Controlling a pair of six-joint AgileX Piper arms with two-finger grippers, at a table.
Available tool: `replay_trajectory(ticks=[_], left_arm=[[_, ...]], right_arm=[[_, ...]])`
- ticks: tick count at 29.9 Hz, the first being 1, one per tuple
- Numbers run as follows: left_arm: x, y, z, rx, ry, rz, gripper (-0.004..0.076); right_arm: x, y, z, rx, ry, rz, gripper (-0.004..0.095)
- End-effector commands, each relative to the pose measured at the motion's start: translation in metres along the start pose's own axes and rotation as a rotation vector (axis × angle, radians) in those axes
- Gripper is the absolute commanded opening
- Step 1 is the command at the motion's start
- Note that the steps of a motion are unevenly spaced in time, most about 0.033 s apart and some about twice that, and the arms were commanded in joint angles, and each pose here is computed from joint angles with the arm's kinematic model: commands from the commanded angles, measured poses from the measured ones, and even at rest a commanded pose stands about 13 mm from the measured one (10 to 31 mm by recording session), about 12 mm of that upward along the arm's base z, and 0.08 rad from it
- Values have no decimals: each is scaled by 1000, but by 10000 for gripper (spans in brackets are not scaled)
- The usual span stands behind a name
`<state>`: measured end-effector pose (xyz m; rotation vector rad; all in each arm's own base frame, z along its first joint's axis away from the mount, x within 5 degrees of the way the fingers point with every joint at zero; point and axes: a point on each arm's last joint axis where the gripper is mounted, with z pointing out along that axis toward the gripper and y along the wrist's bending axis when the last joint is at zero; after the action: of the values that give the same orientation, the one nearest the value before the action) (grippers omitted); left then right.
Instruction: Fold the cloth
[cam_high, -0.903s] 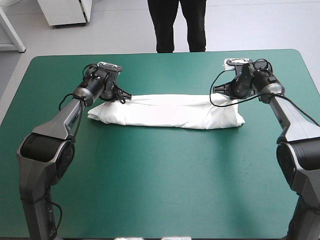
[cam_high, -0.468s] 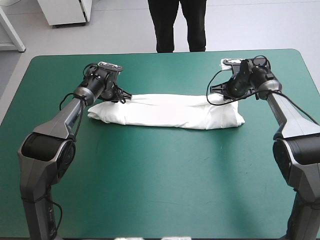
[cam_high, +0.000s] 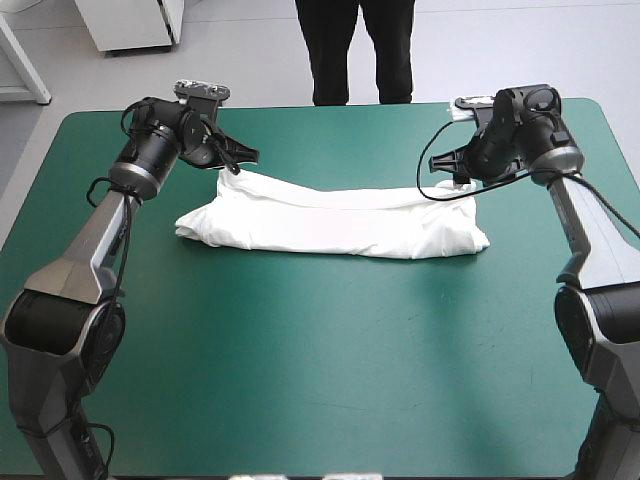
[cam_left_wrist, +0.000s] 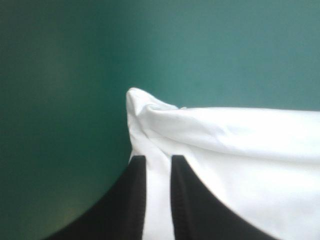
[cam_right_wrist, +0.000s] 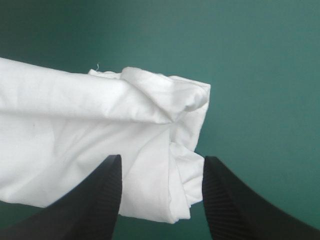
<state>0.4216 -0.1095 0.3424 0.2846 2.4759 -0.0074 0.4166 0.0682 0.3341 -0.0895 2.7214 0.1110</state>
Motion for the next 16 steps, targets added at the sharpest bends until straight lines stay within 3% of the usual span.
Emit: replay_trajectory(ticks=[1,7,16], left_arm=[[-13,-9,-43,109,-135,14,-6],[-9,-62,-46,306,-122,136,-9],[9,-135,-15,401,-47,258,-9]], right_arm=[[1,-3,-54,6,-117,-10,463],[7,-4,-83,7,-177,-13,452],[29,-12,-103,2,-179,13,416]])
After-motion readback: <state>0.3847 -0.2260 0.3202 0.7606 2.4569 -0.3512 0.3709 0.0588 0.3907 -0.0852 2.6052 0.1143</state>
